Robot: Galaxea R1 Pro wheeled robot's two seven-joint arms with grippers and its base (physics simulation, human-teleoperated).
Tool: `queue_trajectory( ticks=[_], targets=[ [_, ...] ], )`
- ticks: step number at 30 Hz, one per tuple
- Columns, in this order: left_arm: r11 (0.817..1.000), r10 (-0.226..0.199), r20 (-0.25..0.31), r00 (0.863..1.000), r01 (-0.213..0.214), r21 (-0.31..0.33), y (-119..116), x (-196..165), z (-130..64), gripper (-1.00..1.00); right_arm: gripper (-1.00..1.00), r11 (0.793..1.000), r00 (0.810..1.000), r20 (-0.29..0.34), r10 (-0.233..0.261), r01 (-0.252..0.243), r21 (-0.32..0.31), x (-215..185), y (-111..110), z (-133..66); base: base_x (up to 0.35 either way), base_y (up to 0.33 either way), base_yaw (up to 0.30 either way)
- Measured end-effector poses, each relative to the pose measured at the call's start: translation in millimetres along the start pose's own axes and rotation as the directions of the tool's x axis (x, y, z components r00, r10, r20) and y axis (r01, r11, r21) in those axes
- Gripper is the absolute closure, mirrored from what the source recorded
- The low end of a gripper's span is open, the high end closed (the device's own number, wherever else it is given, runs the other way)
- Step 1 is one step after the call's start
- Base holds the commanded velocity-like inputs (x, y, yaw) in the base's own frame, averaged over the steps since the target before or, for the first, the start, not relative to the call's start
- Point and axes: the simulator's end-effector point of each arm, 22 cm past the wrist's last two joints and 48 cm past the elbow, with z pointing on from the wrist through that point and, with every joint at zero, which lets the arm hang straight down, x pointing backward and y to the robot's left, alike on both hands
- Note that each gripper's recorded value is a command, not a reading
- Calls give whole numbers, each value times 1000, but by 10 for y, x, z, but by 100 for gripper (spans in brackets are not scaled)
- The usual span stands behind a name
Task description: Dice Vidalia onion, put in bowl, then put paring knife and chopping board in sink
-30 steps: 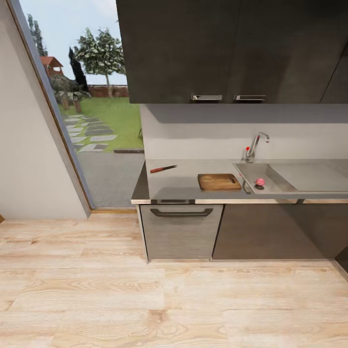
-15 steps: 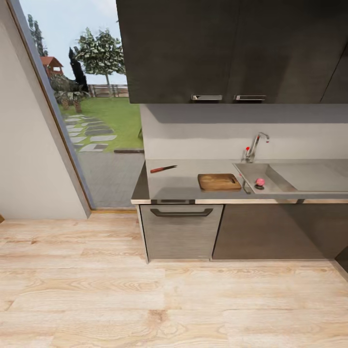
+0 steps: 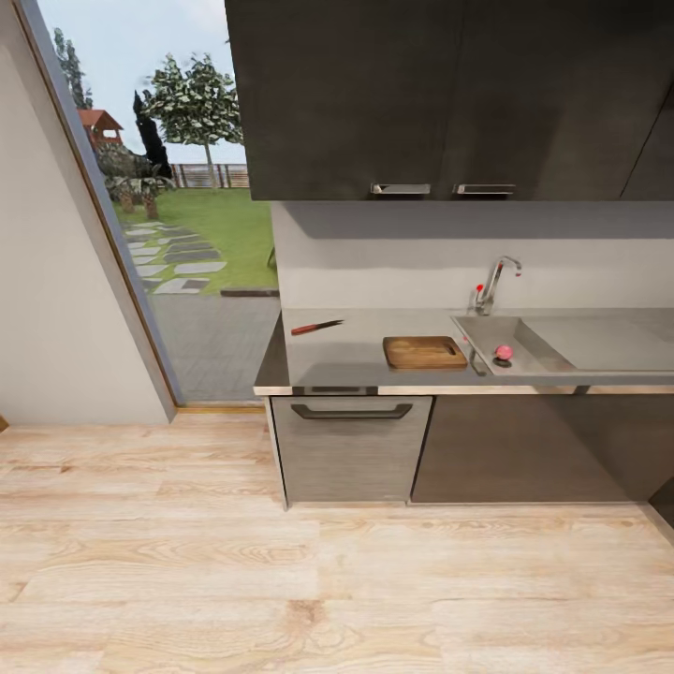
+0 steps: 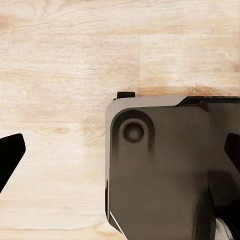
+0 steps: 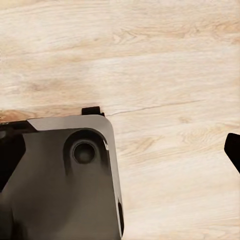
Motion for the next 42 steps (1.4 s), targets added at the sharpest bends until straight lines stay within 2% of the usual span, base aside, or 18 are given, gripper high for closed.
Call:
queue_trajectory(
  ticks=[4,13,19,21,25,27,28,33,42],
  targets=[
    [1000,0,0,1000,0,0,-1,-2,0,-100,-100,1000,1000,1,-4,4,-3,-3,16,-1,0,0,0],
    [1000,0,0,1000,0,0,-1,-3,1,-100,-100,998,1000,-15,10,-11,-54,108,271,-30,0,0,0],
    [1000,0,-1,1000,0,0,0,3,0,-100,-100,997,1000,-13,6,-7,-75,135,344,-43,0,0,0],
    [1000,0,-1,1000,0,0,0,4,0,-100,-100,996,1000,-14,-8,6,-85,142,385,-48,0,0,0],
    [1000,0,-1,1000,0,0,0,3,0,-100,-100,991,997,-9,-78,77,-111,151,457,-55,0,0,0],
    [1000,0,-1,1000,0,0,0,2,0,-100,-100,988,995,-6,-98,97,-117,148,469,-56,0,0,0],
    [1000,0,-1,1000,0,0,1,3,0,-100,-100,989,996,-6,-93,92,-116,144,461,-54,0,0,0],
    [1000,0,-1,1000,0,0,-1,4,0,-100,-100,996,1000,-13,1,-2,-87,124,391,-43,0,0,0],
    [1000,0,0,1000,0,0,0,-2,0,-100,-100,995,997,-16,76,-77,-69,109,362,-38,0,0,0]
  ],
)
